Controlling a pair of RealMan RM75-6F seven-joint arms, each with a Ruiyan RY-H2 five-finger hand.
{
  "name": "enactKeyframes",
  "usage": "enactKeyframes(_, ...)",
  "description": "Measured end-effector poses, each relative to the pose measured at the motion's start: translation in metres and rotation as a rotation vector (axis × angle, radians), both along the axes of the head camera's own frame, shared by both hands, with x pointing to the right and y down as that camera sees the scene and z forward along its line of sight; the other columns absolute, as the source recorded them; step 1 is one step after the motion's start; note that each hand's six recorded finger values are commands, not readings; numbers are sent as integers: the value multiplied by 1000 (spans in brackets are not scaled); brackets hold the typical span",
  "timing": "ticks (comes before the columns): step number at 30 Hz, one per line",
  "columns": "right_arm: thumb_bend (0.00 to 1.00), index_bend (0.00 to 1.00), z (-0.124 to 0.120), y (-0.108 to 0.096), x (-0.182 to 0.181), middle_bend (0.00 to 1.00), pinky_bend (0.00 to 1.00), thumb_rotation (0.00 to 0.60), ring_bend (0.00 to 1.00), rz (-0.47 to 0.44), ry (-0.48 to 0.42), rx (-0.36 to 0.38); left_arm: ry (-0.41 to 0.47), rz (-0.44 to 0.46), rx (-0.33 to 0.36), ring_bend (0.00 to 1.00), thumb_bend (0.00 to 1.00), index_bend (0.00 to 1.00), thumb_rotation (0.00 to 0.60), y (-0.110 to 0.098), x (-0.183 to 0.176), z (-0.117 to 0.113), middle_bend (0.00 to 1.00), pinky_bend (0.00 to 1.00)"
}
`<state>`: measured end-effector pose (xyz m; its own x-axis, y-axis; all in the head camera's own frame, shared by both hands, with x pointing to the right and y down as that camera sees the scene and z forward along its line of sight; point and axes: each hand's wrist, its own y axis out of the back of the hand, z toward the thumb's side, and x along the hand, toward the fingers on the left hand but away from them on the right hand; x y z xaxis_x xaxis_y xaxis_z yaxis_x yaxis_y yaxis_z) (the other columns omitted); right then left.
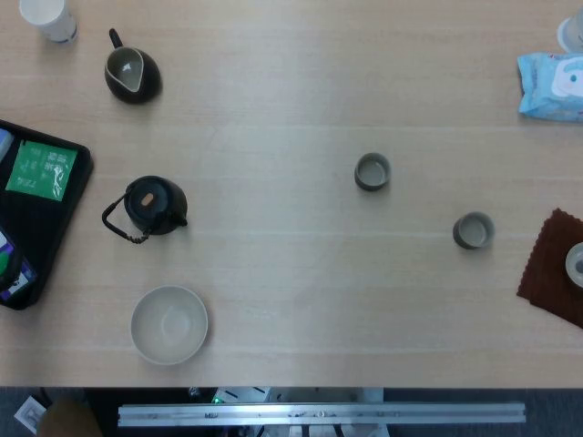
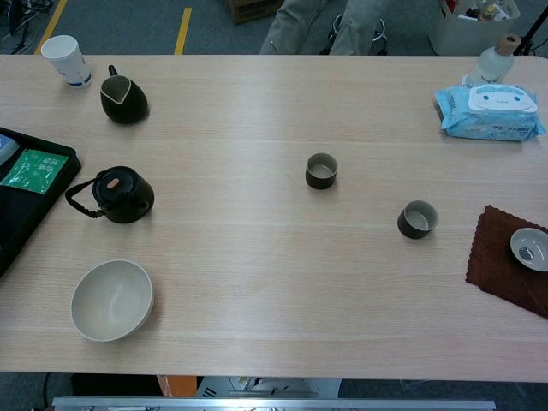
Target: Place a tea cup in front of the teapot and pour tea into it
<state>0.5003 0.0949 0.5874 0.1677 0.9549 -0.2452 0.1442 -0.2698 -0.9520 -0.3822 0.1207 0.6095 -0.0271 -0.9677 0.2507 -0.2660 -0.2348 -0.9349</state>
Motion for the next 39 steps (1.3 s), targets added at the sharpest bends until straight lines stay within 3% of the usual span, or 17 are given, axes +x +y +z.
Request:
enactKeyframes(12,183,367,-5,-4,-3,378,216,600,262,-14,-1,19,0,2,1,77,307,111,600,-1,-1,0,135,0)
enactKeyframes(24,183,367,-12,-18,-8,378,216,600,262,-11,1,45,34,66,-4,77,307,119,600,-13,7,-1,138,0)
enactKeyframes(32,184,367,-20,-32,-12,378,216,600,256,-13,4,86,70,195,-57,84,307,125,600,-22,26,5,152,0)
enactKeyframes(39,184,367,-19,-39,-17,378,216,600,256,-26,10,83,93,295,-77,166,292,237,600,-30,44,11,263,0)
